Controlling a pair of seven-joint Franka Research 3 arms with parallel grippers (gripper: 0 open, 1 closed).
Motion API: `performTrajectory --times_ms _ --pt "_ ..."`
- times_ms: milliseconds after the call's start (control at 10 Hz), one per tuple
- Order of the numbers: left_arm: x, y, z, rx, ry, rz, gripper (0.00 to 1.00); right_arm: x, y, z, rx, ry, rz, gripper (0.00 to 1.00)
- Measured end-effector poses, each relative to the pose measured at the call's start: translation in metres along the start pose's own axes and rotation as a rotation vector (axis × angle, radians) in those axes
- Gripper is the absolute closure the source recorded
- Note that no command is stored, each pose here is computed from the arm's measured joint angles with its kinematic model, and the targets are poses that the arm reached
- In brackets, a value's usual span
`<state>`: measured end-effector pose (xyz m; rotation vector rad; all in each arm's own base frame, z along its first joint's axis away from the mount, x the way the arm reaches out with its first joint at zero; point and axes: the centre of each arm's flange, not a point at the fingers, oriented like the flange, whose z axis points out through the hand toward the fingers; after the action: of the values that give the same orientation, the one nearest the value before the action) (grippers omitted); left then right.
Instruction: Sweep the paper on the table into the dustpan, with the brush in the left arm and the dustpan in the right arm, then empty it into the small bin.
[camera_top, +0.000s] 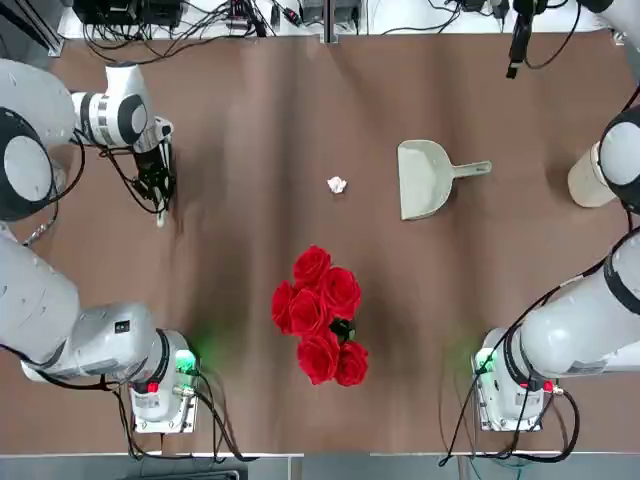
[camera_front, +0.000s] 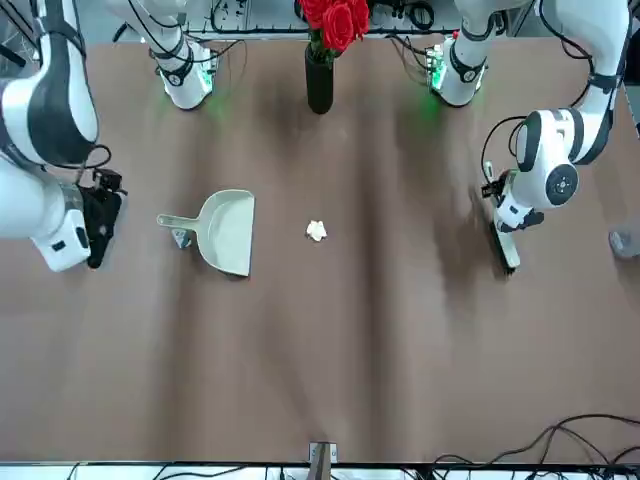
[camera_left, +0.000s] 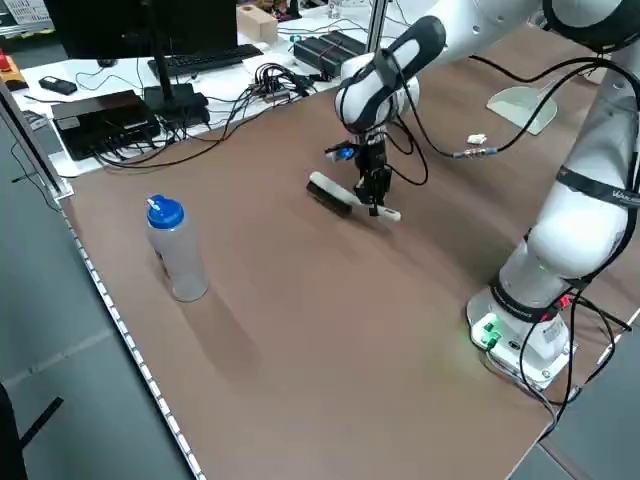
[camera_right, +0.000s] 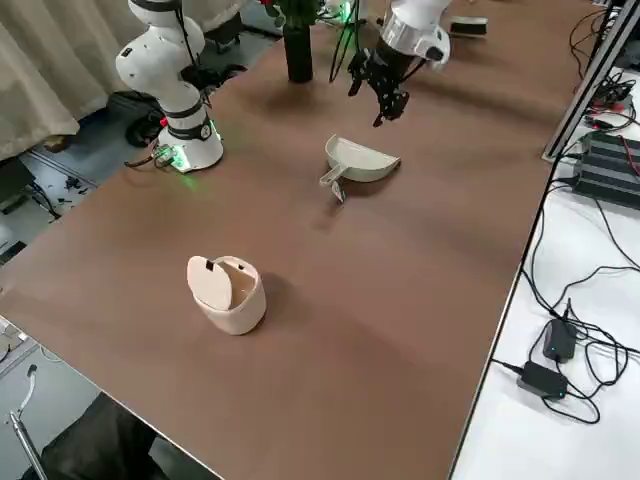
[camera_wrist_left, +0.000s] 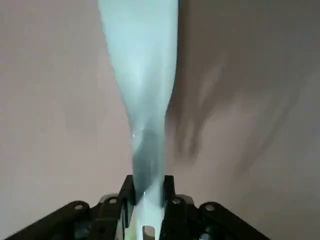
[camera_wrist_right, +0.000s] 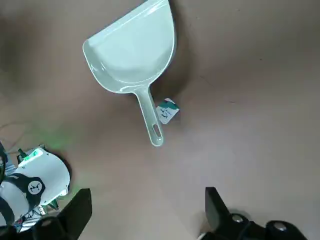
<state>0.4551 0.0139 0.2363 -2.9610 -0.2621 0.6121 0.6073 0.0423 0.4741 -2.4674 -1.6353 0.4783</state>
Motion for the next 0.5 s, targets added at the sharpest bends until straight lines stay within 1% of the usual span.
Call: performTrajectory --times_ms 200,500 --pt "-0.003 0.028 -0.029 0.01 0.064 0.054 0.73 0.006 0.006 0.038 -0.014 0.006 -0.039 0.0" --pt "-0.009 0.091 -0.062 0.019 0.14 0.155 0.73 0.001 -0.004 0.064 -0.056 0.021 -0.118 0.0"
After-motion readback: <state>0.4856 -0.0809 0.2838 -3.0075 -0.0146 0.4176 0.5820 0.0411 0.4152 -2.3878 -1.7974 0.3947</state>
